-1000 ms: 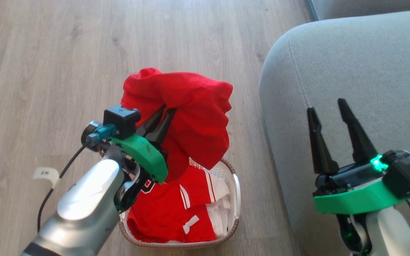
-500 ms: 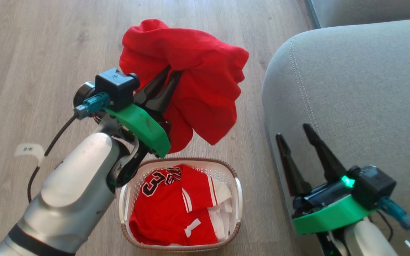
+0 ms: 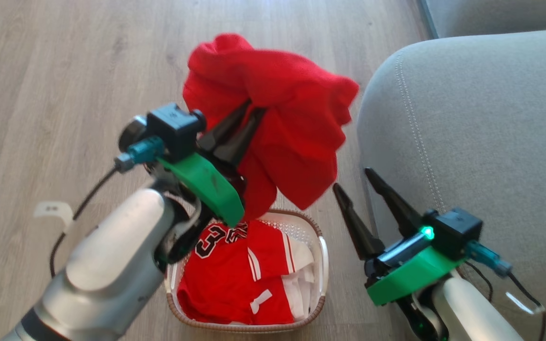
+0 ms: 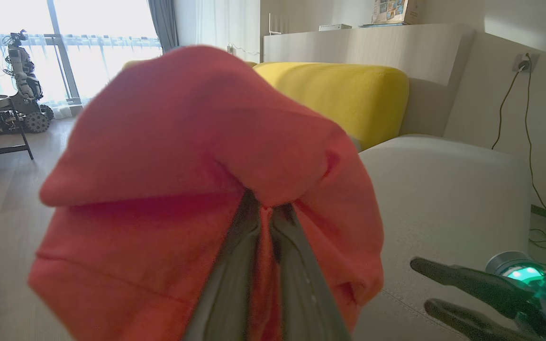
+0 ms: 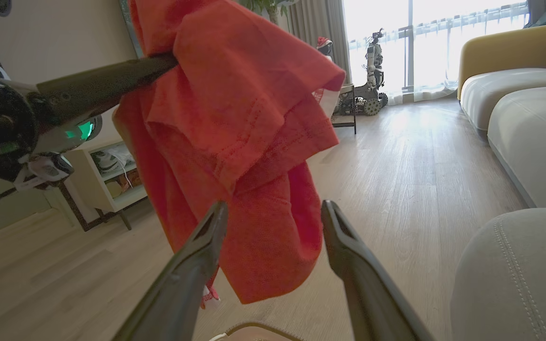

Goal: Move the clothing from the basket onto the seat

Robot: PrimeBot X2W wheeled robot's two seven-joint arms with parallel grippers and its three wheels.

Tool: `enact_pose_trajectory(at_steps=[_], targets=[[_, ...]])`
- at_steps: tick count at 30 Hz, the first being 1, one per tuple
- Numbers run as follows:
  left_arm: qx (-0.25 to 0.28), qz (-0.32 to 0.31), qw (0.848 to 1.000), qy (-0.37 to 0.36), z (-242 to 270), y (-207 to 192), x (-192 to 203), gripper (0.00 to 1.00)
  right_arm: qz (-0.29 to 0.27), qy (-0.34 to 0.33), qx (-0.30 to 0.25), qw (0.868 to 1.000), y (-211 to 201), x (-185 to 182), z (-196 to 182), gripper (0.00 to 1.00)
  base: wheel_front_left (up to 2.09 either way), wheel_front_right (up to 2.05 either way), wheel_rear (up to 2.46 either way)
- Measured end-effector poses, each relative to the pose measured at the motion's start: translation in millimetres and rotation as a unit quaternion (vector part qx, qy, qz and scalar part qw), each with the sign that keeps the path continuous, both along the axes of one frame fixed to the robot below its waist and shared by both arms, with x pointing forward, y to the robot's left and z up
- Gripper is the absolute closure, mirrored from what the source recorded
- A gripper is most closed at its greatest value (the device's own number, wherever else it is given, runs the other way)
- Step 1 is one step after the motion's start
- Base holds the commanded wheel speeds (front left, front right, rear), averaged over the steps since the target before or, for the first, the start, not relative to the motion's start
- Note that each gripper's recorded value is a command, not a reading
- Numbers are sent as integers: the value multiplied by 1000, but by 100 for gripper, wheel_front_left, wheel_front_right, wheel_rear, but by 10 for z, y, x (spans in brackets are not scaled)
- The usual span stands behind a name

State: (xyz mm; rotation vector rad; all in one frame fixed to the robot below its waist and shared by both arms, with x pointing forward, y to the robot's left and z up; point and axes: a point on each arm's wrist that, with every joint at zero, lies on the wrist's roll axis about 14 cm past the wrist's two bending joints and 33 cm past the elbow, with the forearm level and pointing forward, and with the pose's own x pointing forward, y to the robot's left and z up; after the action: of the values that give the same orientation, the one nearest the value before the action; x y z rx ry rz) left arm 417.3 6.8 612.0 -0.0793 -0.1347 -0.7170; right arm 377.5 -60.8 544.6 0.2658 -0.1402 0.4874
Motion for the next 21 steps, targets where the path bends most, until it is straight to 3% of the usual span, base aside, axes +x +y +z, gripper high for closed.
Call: enact_pose_trajectory(at_steps=[9, 21], targets=[[0, -13, 1000, 4, -35, -16, -186, 100, 55, 34, -16, 998, 231, 152, -160, 0, 0, 0, 0], [3, -17, 1000, 4, -32, 8, -356, 100, 141, 62, 21, 988, 718, 163, -74, 0, 0, 0, 0]])
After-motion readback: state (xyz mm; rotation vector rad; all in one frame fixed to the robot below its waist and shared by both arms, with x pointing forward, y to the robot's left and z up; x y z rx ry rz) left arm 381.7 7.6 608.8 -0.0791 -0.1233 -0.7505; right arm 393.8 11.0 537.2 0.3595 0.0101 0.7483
